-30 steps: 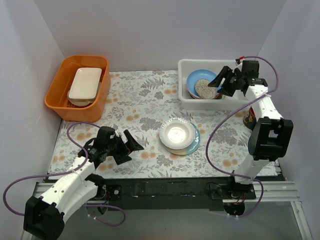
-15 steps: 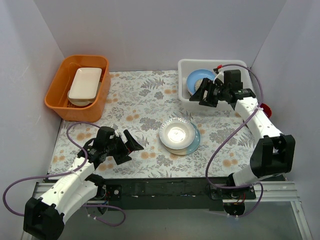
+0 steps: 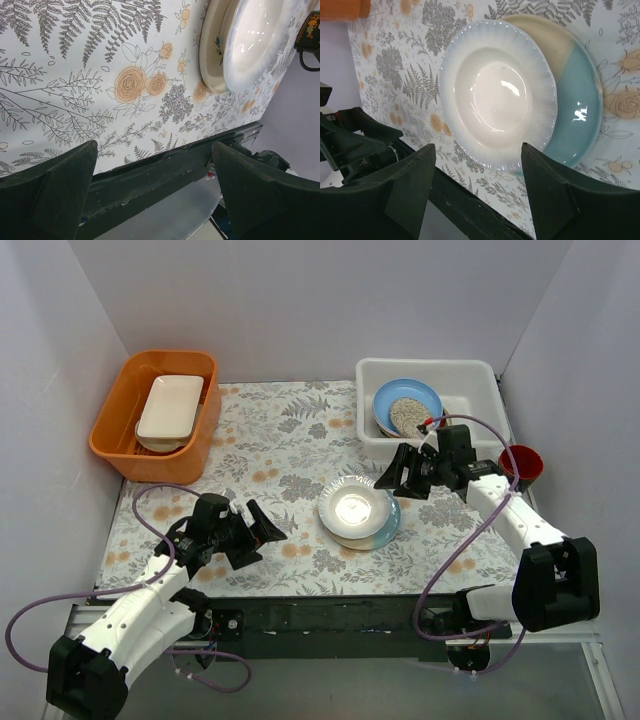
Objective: Place the plates into the plastic bin on the countertop
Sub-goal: Pick up the plate at the center of the board.
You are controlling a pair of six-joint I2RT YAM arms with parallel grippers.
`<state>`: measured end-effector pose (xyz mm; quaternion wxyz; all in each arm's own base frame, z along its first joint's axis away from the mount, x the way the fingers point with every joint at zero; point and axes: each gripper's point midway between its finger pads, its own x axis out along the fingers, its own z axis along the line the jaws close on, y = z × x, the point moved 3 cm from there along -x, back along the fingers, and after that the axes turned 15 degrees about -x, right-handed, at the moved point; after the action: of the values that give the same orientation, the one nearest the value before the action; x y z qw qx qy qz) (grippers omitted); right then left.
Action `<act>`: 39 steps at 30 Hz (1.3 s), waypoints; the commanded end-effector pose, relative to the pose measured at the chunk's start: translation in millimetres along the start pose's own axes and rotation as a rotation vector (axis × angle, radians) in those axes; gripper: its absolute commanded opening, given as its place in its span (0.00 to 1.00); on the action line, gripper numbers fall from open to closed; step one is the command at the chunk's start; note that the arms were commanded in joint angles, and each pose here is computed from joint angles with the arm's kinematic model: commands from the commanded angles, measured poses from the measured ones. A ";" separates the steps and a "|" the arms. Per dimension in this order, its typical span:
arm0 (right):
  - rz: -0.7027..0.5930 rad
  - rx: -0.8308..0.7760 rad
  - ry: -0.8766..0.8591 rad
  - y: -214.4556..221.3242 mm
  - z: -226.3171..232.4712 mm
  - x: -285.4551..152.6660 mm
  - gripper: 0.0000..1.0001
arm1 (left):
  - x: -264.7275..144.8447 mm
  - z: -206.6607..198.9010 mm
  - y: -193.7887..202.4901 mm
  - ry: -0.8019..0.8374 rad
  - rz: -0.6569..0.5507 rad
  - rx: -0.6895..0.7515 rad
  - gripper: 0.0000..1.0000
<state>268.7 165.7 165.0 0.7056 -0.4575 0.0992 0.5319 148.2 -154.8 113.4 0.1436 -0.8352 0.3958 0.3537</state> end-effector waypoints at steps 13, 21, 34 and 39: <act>0.000 0.051 -0.037 59.5 -12.9 8.5 0.75 | -15.2 -37.6 -29.1 -0.052 -0.149 0.082 0.98; 0.019 0.071 -0.031 69.9 -20.7 16.5 0.75 | -22.3 -60.7 -36.3 -0.102 -0.221 0.135 0.98; 0.038 0.119 -0.031 76.6 -31.7 33.4 0.72 | -11.5 -77.4 -12.2 -0.230 -0.316 0.220 0.98; 0.040 0.130 -0.032 78.2 -35.0 38.5 0.67 | -5.1 -81.4 15.3 -0.241 -0.311 0.258 0.98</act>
<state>225.2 161.0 77.3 0.7182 -0.4006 0.1532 0.5479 176.2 -199.2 166.0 0.3356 -0.8032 0.3181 0.3755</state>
